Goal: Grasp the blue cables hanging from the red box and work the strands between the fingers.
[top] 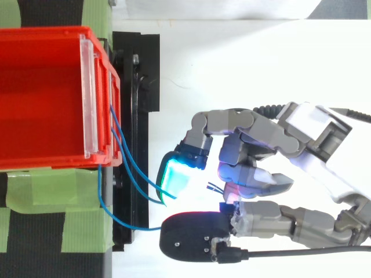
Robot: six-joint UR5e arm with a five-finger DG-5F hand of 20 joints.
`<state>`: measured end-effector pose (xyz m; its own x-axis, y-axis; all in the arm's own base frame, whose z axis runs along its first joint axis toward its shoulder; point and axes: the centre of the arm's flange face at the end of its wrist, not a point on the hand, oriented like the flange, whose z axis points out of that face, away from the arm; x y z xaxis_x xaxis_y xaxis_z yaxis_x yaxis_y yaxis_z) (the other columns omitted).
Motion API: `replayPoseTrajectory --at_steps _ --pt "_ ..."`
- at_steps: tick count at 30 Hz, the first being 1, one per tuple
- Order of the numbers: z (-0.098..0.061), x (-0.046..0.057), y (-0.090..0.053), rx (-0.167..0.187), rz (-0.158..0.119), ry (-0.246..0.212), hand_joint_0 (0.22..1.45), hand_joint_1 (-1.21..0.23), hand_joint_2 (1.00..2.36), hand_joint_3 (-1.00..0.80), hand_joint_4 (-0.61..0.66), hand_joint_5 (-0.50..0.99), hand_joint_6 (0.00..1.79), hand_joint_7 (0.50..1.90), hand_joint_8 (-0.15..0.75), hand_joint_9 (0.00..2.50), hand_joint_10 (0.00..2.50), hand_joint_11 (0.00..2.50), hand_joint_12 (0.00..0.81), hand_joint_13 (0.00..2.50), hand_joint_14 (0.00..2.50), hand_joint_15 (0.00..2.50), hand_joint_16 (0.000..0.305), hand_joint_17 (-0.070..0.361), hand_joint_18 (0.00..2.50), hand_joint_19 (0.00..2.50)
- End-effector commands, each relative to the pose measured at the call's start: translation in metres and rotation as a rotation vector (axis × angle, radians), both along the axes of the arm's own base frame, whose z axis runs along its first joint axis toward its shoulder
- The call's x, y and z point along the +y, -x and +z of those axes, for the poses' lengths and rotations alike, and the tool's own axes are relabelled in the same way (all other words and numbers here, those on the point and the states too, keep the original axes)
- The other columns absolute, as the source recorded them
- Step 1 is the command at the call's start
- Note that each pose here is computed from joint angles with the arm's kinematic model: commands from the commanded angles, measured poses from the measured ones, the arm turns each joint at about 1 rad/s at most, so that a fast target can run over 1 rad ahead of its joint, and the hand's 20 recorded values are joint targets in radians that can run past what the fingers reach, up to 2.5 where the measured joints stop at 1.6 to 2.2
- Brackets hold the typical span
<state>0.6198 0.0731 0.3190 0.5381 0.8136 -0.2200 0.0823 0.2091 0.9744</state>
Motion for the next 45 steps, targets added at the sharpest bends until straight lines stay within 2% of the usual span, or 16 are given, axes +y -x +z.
replayPoseTrajectory --at_steps 1,45 --pt "-0.0005 -0.0001 0.0002 0.000 0.000 0.000 0.86 -0.68 1.02 -0.26 0.26 0.18 0.76 1.30 0.495 0.39 2.50 2.50 0.543 0.76 2.50 1.66 0.060 0.135 1.16 0.77" --pt "0.0002 0.0001 -0.0001 0.000 0.000 0.000 0.86 -0.68 1.02 -0.27 0.26 0.18 0.76 1.30 0.497 0.39 2.50 2.50 0.540 0.75 2.50 1.66 0.060 0.136 1.15 0.78"
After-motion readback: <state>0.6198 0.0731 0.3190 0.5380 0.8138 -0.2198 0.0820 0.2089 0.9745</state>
